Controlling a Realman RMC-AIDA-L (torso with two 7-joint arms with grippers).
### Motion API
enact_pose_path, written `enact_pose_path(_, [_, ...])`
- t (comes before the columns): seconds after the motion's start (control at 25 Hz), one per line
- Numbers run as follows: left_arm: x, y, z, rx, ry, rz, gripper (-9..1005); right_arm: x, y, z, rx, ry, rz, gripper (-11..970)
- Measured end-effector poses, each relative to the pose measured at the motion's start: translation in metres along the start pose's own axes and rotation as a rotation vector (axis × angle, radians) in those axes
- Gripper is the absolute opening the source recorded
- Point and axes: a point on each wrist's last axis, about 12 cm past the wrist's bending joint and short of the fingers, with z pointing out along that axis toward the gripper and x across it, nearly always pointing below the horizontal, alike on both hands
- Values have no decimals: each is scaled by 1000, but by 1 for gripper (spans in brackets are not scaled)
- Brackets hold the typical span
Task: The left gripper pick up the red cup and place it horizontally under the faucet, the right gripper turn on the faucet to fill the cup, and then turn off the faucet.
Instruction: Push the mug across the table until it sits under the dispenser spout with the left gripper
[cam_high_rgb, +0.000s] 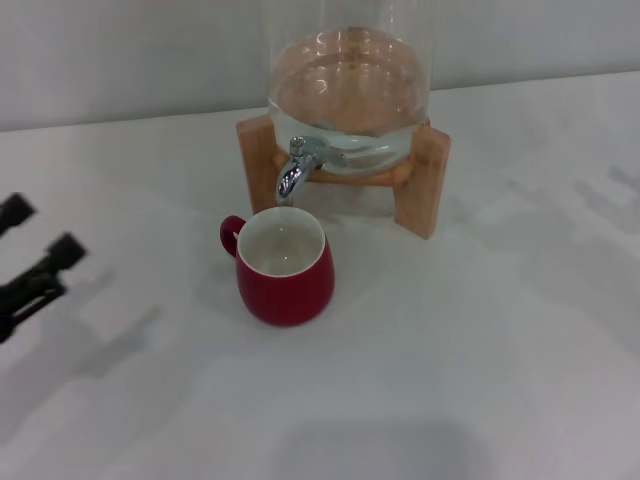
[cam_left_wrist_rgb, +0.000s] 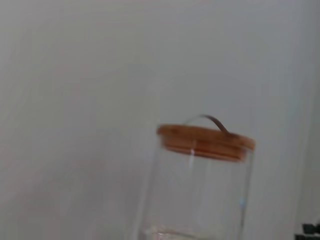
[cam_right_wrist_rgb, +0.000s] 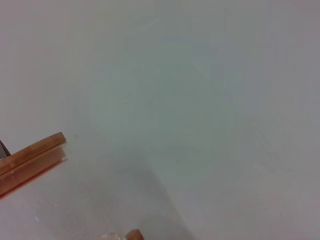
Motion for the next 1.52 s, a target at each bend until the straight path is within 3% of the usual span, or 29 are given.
enact_pose_path(0.24, [7,-2,26,74,71,-15,882,0,-1,0,5,-2,0,765])
enact_pose_path(0.28, [11,-3,41,116,118,-18,882,-1,-1,-1,10,-6,0,765])
enact_pose_path(0.56, [23,-14,71,244,263,-2,881,-3,-4,-2,26,-12,-4,766])
enact_pose_path(1.04, [25,-27,80,345,296,24,881,-5,-7,-3,47,-26,-12,765])
enact_pose_path(1.52, [29,-26,78,327,332,-16,881,-7,-7,0,50,-29,-15,766])
